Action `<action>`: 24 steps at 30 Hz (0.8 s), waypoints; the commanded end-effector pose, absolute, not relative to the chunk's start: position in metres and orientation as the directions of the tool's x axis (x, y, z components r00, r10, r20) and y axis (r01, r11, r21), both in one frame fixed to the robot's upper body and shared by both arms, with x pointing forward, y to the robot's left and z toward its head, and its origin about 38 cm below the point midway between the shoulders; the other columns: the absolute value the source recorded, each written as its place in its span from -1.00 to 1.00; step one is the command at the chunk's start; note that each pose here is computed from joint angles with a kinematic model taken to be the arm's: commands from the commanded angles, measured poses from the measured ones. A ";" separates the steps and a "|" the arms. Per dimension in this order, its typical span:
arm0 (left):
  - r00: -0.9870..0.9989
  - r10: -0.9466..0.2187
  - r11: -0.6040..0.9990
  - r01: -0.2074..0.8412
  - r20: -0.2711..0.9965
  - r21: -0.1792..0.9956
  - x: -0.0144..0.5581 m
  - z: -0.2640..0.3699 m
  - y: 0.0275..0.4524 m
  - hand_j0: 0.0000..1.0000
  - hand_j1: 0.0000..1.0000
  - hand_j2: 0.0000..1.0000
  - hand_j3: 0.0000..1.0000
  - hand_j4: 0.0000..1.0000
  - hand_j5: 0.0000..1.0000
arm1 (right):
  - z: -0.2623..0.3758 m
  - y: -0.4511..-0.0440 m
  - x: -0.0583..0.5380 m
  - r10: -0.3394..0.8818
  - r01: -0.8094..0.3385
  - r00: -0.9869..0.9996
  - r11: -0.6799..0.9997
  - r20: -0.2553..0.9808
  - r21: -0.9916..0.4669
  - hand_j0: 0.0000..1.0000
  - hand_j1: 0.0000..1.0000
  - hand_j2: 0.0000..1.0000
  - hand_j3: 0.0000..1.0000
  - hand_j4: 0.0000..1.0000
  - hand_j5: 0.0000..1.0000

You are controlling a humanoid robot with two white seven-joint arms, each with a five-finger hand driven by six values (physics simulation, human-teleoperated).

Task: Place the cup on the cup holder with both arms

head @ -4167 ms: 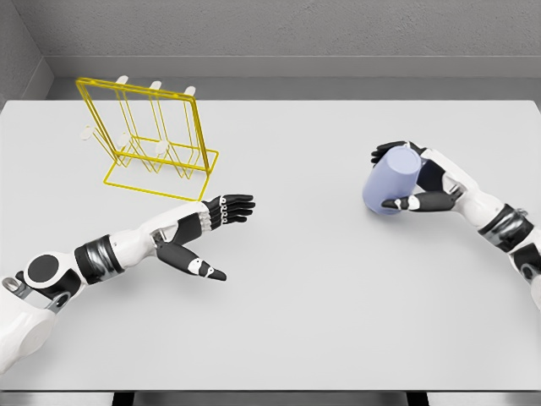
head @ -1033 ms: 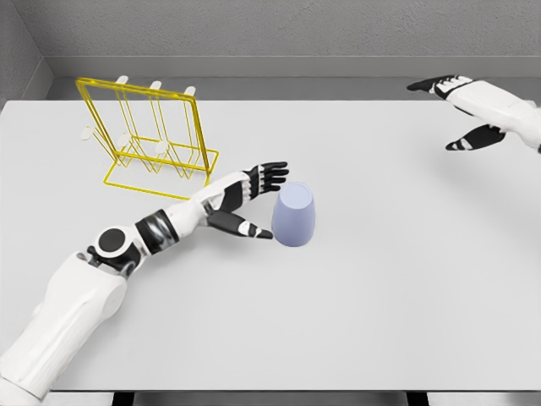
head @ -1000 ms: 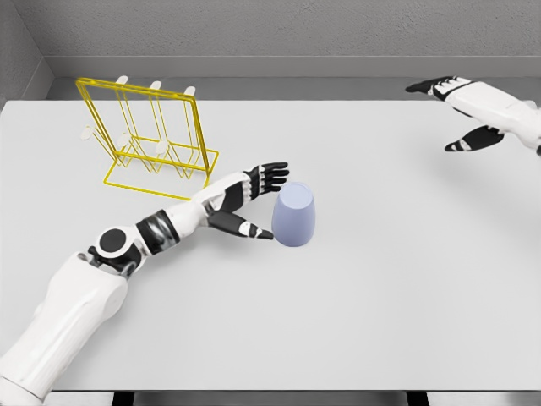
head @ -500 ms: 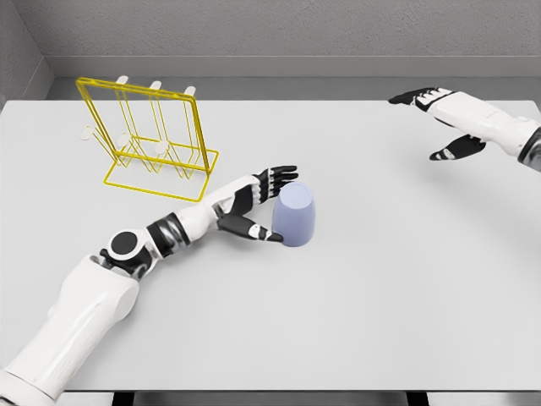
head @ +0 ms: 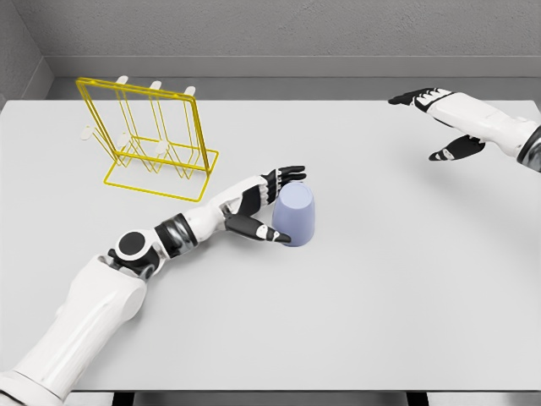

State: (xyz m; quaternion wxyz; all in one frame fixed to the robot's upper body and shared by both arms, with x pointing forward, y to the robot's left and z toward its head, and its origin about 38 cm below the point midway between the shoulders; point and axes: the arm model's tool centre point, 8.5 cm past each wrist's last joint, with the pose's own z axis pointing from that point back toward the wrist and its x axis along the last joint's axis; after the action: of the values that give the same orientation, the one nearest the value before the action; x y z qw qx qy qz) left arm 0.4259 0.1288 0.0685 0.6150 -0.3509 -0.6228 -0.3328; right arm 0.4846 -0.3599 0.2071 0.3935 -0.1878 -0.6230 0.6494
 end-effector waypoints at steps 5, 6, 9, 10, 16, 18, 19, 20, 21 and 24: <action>0.004 0.035 0.530 0.848 0.999 -0.022 0.425 0.069 0.127 1.00 1.00 1.00 1.00 1.00 1.00 | 0.208 -0.362 0.485 0.748 -0.277 -0.614 0.093 0.251 -0.956 1.00 1.00 1.00 1.00 1.00 1.00; 0.005 0.040 0.526 0.850 0.999 -0.025 0.425 0.069 0.124 1.00 1.00 1.00 1.00 1.00 1.00 | 0.207 -0.362 0.484 0.748 -0.278 -0.614 0.093 0.252 -0.956 1.00 1.00 1.00 1.00 1.00 1.00; 0.005 0.043 0.525 0.851 0.999 -0.027 0.425 0.069 0.122 1.00 1.00 1.00 1.00 1.00 1.00 | 0.208 -0.363 0.485 0.749 -0.277 -0.613 0.093 0.251 -0.956 1.00 1.00 1.00 1.00 1.00 1.00; 0.005 0.044 0.524 0.851 0.999 -0.028 0.425 0.069 0.122 1.00 1.00 1.00 1.00 1.00 1.00 | 0.208 -0.363 0.485 0.749 -0.277 -0.613 0.093 0.251 -0.956 1.00 1.00 1.00 1.00 1.00 1.00; 0.005 0.050 0.520 0.853 0.999 -0.031 0.424 0.069 0.117 1.00 1.00 1.00 1.00 1.00 1.00 | 0.207 -0.364 0.485 0.751 -0.279 -0.611 0.092 0.251 -0.956 1.00 1.00 1.00 1.00 1.00 1.00; -0.024 0.013 0.515 0.857 1.000 0.014 0.425 0.071 0.113 1.00 1.00 1.00 1.00 1.00 1.00 | 0.207 -0.365 0.485 0.753 -0.280 -0.608 0.093 0.251 -0.956 1.00 1.00 1.00 1.00 1.00 1.00; -0.017 0.010 0.518 0.856 1.000 0.009 0.426 0.068 0.113 1.00 1.00 1.00 1.00 1.00 1.00 | 0.206 -0.364 0.485 0.752 -0.280 -0.609 0.094 0.252 -0.955 1.00 1.00 1.00 1.00 1.00 1.00; -0.017 0.009 0.519 0.855 1.000 0.010 0.426 0.068 0.114 1.00 1.00 1.00 1.00 1.00 1.00 | 0.206 -0.364 0.485 0.752 -0.280 -0.609 0.094 0.252 -0.955 1.00 1.00 1.00 1.00 1.00 1.00; -0.019 0.013 0.519 0.855 1.000 0.010 0.426 0.069 0.114 0.81 0.81 0.81 0.81 0.81 0.81 | 0.206 -0.364 0.485 0.752 -0.280 -0.609 0.094 0.252 -0.955 1.00 1.00 1.00 1.00 1.00 1.00; -0.022 0.014 0.519 0.855 1.000 0.012 0.426 0.069 0.114 0.46 0.46 0.46 0.46 0.46 0.46 | 0.207 -0.365 0.485 0.753 -0.280 -0.608 0.093 0.251 -0.956 1.00 1.00 1.00 1.00 1.00 1.00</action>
State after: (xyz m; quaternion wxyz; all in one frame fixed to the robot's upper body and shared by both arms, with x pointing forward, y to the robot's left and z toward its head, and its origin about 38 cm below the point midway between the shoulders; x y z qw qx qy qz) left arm 0.4267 0.1144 0.0703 0.6071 -0.3487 -0.6262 -0.3430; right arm 0.4845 -0.3639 0.2056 0.3981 -0.1900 -0.6201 0.6488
